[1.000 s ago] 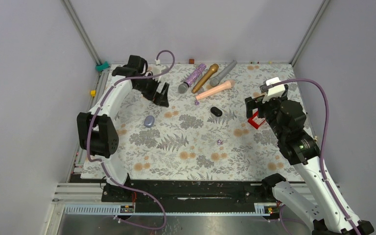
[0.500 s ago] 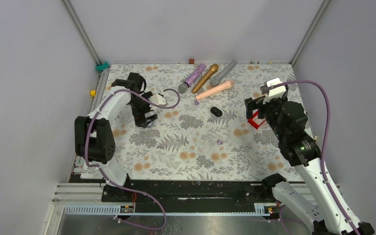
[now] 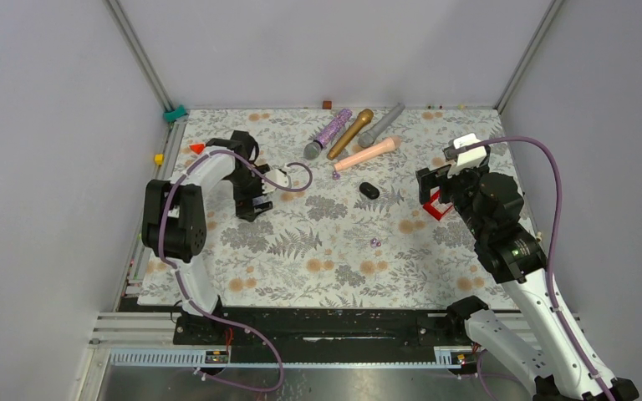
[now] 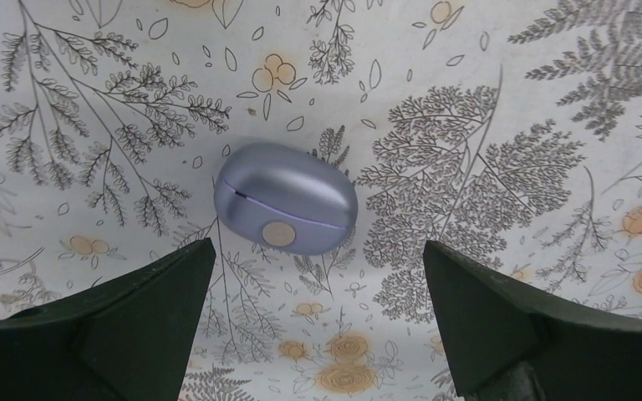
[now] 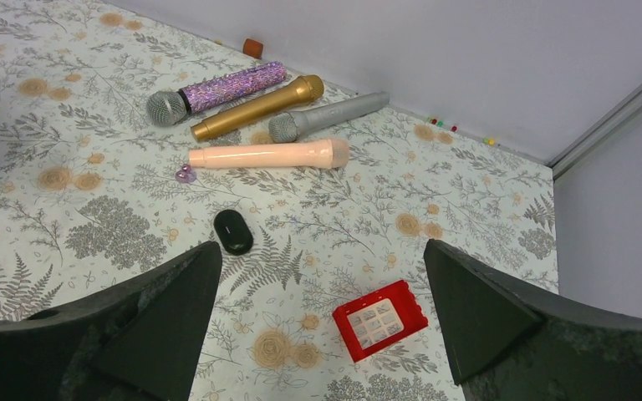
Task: Insert the wireless bluetooth earbuds into the charging case
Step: Pick up the charging case at the center of the board.
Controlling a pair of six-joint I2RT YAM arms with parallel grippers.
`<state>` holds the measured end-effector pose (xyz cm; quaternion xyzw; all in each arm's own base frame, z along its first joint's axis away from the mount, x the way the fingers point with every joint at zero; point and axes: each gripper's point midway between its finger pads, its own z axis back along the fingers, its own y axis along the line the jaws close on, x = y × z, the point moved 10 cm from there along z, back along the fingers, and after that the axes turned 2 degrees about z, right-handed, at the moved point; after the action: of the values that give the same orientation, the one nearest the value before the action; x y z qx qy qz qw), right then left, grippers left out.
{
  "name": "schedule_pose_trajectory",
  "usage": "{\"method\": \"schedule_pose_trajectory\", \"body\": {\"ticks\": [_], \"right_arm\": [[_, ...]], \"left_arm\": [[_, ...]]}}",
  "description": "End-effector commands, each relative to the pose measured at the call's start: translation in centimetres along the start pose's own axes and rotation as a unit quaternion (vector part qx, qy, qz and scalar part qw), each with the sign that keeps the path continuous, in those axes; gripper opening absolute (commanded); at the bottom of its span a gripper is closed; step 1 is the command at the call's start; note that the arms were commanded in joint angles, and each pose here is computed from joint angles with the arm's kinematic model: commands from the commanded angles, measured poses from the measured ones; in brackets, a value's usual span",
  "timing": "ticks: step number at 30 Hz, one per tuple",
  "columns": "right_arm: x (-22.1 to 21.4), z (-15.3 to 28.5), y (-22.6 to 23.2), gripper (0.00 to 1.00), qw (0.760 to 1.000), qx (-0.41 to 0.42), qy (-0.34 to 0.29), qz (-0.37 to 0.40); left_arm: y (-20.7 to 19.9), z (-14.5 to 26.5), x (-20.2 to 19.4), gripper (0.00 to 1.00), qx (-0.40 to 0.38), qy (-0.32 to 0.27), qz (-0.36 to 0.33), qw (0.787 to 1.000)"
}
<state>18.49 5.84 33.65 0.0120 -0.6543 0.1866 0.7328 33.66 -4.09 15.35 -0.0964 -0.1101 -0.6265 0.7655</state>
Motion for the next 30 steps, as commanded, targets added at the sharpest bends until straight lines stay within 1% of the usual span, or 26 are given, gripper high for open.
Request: {"method": "schedule_pose_trajectory", "body": {"ticks": [1,6,9,16,18,19,20,23,24,27,30], "right_arm": [[0.5,-0.1,-0.1,1.0,1.0,-0.002,-0.016,-0.008],[0.5,0.0,-0.1,0.99,1.0,0.0,-0.016,-0.009],[0.6,0.0,-0.1,0.99,1.0,0.0,-0.017,-0.01],[0.6,0.1,-0.1,1.0,1.0,0.0,-0.018,-0.011],[0.6,0.0,-0.1,1.0,1.0,0.001,-0.018,-0.011],[0.6,0.0,-0.1,0.99,1.0,0.001,-0.018,-0.012],[0.6,0.0,-0.1,0.99,1.0,0.001,-0.017,-0.012],[0.6,-0.1,0.0,1.0,1.0,0.002,-0.016,-0.014],[0.6,-0.1,0.0,0.99,1.0,0.003,-0.015,-0.016],[0.5,-0.3,0.2,0.99,1.0,0.009,-0.012,-0.021],[0.4,-0.6,0.5,0.99,0.999,0.02,-0.006,-0.028]], "left_arm": [[1.0,-1.0,0.0,0.98,0.013,0.011,-0.008,1.0],[1.5,-1.7,0.0,0.97,0.017,0.011,-0.005,1.0],[1.8,-2.4,0.0,0.95,0.016,0.022,-0.002,1.0],[1.6,-4.7,-0.1,0.8,-0.001,0.072,-0.004,0.997],[1.4,-5.1,-0.1,0.76,-0.005,0.078,-0.003,0.997],[1.4,-5.1,0.0,0.72,-0.005,0.08,-0.004,0.997],[1.3,-5.0,0.1,0.68,-0.003,0.08,-0.002,0.997],[1.0,-4.4,0.9,0.63,0.001,0.067,0.001,0.998],[0.8,-4.3,1.2,0.59,0.002,0.063,0.003,0.998],[0.2,-3.9,2.5,0.55,0.004,0.052,0.009,0.999],[-0.6,-3.9,4.2,0.54,0.008,0.047,0.018,0.999]]}}
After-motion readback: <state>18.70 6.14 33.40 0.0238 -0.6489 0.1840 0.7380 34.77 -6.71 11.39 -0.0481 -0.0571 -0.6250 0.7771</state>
